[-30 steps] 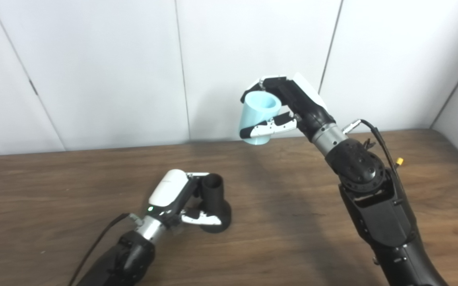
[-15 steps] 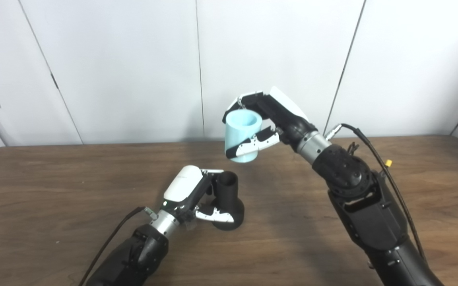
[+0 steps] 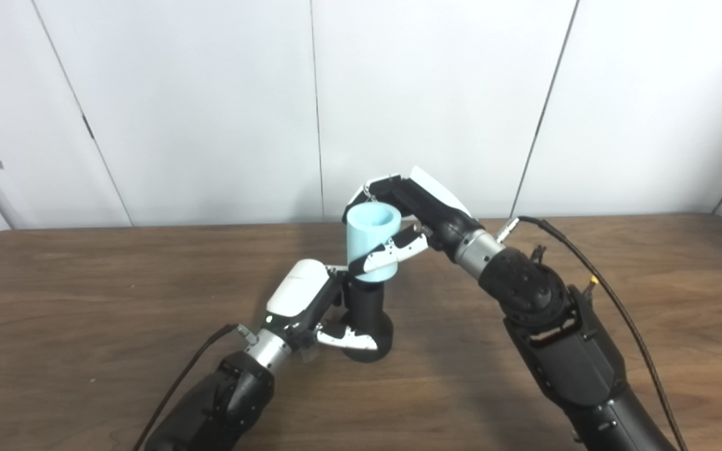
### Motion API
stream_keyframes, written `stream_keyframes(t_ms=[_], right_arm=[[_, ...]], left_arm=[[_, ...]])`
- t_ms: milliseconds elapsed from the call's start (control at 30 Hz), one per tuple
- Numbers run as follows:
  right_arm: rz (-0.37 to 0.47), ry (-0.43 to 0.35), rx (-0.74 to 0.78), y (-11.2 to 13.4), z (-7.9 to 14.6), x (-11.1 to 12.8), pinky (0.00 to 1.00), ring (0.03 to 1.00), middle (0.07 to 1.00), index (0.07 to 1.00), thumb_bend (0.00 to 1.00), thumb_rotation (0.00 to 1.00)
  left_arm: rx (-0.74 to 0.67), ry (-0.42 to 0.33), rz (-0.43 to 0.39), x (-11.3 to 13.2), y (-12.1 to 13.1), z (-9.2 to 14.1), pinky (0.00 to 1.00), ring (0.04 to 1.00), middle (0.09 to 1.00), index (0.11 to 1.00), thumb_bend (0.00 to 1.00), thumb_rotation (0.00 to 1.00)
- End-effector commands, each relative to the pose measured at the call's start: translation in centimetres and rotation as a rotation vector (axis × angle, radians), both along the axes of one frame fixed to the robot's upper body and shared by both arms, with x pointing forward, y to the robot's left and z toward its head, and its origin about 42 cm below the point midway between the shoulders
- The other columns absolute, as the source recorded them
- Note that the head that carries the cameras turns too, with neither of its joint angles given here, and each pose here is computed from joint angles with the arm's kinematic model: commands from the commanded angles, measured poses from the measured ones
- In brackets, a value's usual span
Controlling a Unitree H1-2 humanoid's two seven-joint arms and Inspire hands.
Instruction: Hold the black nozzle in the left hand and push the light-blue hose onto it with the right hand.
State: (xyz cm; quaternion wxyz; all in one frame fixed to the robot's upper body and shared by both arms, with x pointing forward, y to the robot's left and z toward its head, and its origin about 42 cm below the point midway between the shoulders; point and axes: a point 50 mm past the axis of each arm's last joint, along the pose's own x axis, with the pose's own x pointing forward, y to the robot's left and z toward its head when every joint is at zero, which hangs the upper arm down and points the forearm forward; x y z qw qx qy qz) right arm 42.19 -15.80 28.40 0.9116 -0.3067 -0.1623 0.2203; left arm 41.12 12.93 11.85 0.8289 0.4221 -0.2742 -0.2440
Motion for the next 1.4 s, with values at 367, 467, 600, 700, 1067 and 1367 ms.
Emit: stream_keyframes(t_ms=[367,467,600,700,1067,1367], right_arm=[[0.013,-0.058,-0.035,0.3,0.5,-0.3,0.34,0.427,0.476,0.502,0.52,0.00],[0.007,-0.044,-0.044,0.4,0.3,-0.6,0.34,0.426,0.474,0.503,0.52,0.00],[0.011,-0.036,-0.049,0.5,0.1,-0.9,0.34,0.426,0.474,0.506,0.52,0.00],[0.023,-0.038,-0.060,0.4,0.0,-1.1,0.33,0.421,0.472,0.513,0.52,0.00],[0.072,-0.046,-0.089,-0.8,0.7,-2.3,0.33,0.413,0.478,0.522,0.52,0.00],[0.093,-0.059,-0.087,-1.3,1.3,-2.6,0.33,0.416,0.475,0.510,0.52,0.00]], left_arm=[[0.056,0.201,0.002,-5.1,-0.5,-7.1,0.31,0.375,0.463,0.513,0.50,0.00],[0.052,0.203,0.001,-5.2,-0.5,-7.1,0.31,0.377,0.463,0.513,0.50,0.00],[0.054,0.199,0.002,-5.2,-0.6,-7.0,0.31,0.380,0.467,0.512,0.50,0.00],[0.056,0.193,0.001,-5.1,-0.6,-7.0,0.32,0.384,0.476,0.509,0.50,0.00],[0.066,0.202,0.012,-5.1,-0.2,-6.7,0.32,0.389,0.476,0.507,0.50,0.00],[0.064,0.213,0.016,-4.9,-0.1,-6.7,0.33,0.392,0.476,0.506,0.50,0.00]])
